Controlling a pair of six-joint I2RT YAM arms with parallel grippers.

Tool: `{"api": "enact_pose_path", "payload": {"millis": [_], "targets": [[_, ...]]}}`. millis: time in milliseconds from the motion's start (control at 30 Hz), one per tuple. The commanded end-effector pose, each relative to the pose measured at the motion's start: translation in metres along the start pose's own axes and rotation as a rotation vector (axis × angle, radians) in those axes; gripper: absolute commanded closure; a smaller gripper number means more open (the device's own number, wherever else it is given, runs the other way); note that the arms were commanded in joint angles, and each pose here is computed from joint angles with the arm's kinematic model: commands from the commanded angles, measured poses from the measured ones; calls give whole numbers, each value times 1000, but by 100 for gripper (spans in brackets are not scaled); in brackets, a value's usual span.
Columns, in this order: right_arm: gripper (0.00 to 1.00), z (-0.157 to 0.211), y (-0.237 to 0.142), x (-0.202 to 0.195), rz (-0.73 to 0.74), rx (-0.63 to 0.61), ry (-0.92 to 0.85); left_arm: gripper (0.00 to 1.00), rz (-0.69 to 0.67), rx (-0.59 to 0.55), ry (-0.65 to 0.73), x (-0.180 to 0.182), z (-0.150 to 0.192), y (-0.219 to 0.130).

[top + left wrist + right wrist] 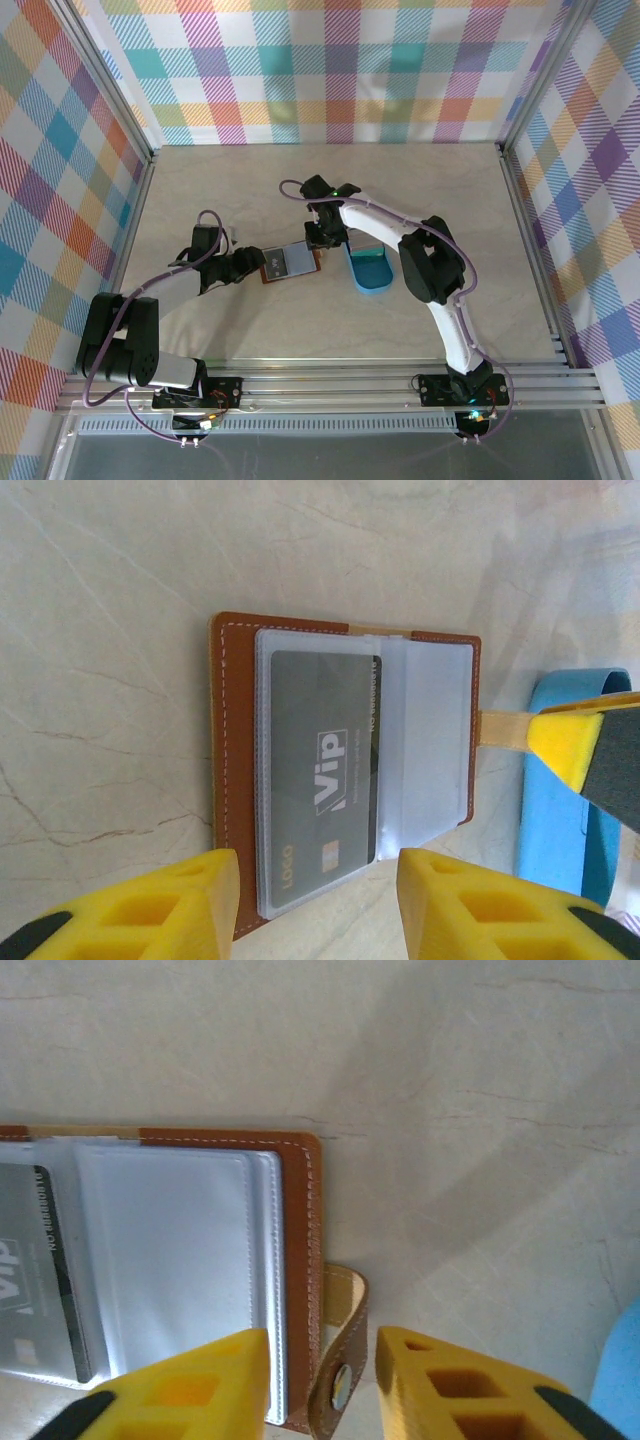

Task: Put the credit cards into the card holder

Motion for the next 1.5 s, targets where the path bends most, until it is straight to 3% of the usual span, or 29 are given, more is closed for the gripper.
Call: {"api": "enact_pose_path", "payload": {"millis": [0, 433, 933, 1267, 1467], "targets": [[73, 1, -3, 2, 9, 11, -21, 54, -5, -5, 1, -2, -5, -3], [100, 20, -15, 14, -10, 15, -48, 54, -88, -19, -28, 6, -7, -18], [100, 74, -40, 18, -86, 78, -83, 51, -41, 39, -31, 3, 12, -33], [100, 117, -61, 23, -132, 99, -317, 50, -49, 57, -38, 6, 25, -43], [100, 112, -62, 26, -151, 78, -394, 50, -38, 45, -49, 4, 26, -45]]}}
Point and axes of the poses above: each hand's point on the last joint's axis, 136 mm out from that joint toward the fingers, its own y axis out along the fingers, its own x axis along the line the jaws close on, z = x × y, the point moved 4 cm from there along -y, back along the fingers, and after that the axes turned 1 degree about -y, right-handed, at the moved point
